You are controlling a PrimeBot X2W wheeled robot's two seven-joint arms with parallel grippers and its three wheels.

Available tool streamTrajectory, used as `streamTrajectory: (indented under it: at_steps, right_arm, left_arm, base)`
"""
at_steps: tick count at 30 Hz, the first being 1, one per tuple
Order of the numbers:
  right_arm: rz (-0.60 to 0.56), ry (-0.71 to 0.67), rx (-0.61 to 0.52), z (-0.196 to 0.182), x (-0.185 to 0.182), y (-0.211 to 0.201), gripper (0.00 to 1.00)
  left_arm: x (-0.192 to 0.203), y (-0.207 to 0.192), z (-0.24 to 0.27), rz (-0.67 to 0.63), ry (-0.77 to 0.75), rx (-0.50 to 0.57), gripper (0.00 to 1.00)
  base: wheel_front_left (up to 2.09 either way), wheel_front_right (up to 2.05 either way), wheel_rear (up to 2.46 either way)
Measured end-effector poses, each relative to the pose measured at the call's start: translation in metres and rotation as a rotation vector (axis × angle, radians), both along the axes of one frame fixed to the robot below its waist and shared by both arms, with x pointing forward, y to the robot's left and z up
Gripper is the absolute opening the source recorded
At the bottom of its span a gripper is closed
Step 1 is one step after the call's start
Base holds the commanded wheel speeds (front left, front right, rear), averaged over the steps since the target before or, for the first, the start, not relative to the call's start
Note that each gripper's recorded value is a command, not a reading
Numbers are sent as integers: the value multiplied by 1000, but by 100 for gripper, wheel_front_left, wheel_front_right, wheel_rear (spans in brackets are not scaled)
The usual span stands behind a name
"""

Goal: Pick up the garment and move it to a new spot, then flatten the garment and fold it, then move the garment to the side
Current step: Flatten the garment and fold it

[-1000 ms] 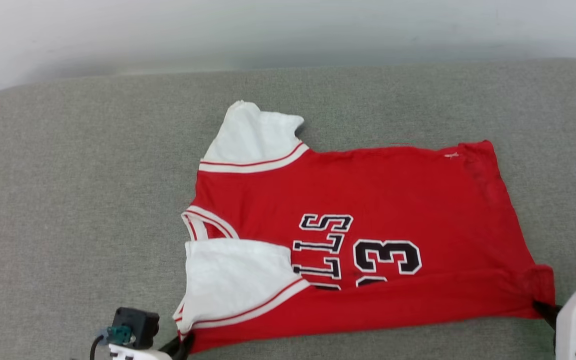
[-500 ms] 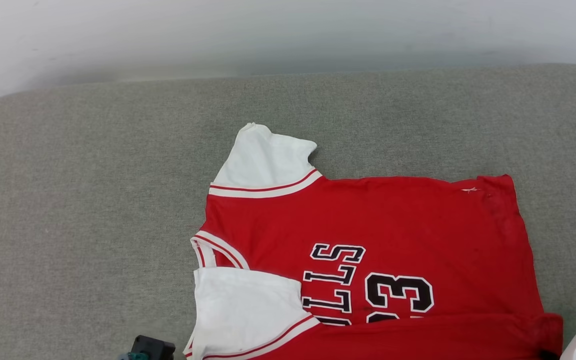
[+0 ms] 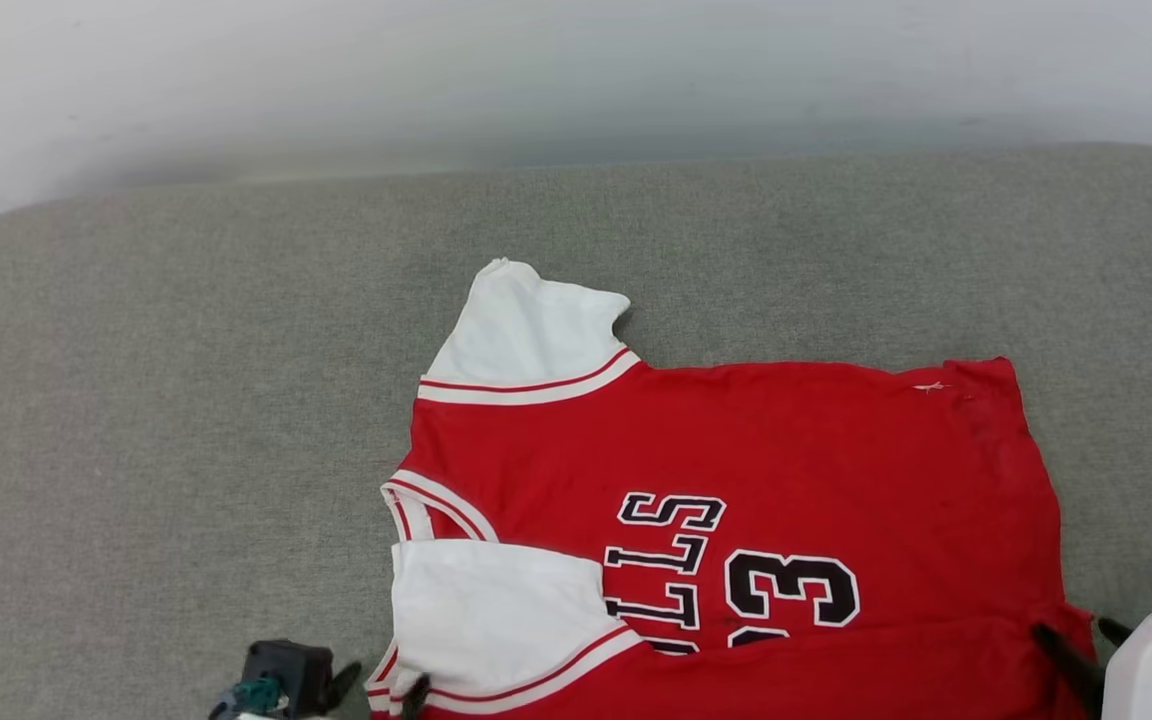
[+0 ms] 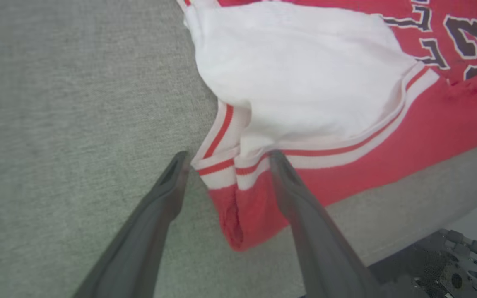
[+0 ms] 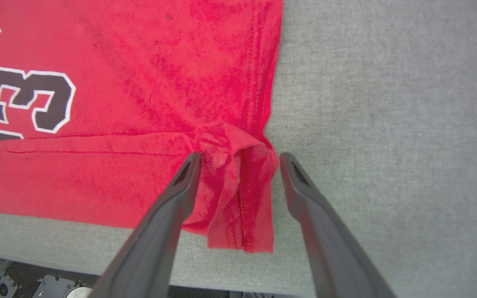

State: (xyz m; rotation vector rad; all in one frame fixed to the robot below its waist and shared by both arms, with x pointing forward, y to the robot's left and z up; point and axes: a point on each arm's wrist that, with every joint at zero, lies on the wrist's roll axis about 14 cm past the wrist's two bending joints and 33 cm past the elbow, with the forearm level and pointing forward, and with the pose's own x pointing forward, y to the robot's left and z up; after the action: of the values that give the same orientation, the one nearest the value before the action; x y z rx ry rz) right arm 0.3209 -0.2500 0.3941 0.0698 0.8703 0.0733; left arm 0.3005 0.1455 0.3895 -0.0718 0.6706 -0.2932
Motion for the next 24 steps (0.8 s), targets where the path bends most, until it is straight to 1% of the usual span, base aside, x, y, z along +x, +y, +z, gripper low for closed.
streamTrajectory:
  at_steps: [4,8,13,17,19,24]
  right_arm:
    - [2,-138,11,25,17,3,100]
    - [11,-322,22,61,38,8,100]
    - [16,-537,32,99,52,13,100]
    - [2,-670,60,118,55,19,100]
    - [-2,-745,53,129,56,18,100]
    - [-7,-863,78,142,54,26,100]
  left_arm:
    - [23,1,29,35,-164,-36,100]
    - [47,6,65,76,-362,-59,100]
    - [63,9,106,108,-582,-87,100]
    - [68,9,128,129,-688,-97,100]
    - [71,10,134,136,-720,-88,100]
    - [78,6,148,156,-770,-122,100]
  base:
    - [0,0,0]
    - [0,0,0]
    - [0,0,0]
    - [0,0,0]
    - [0,0,0]
    - [0,0,0]
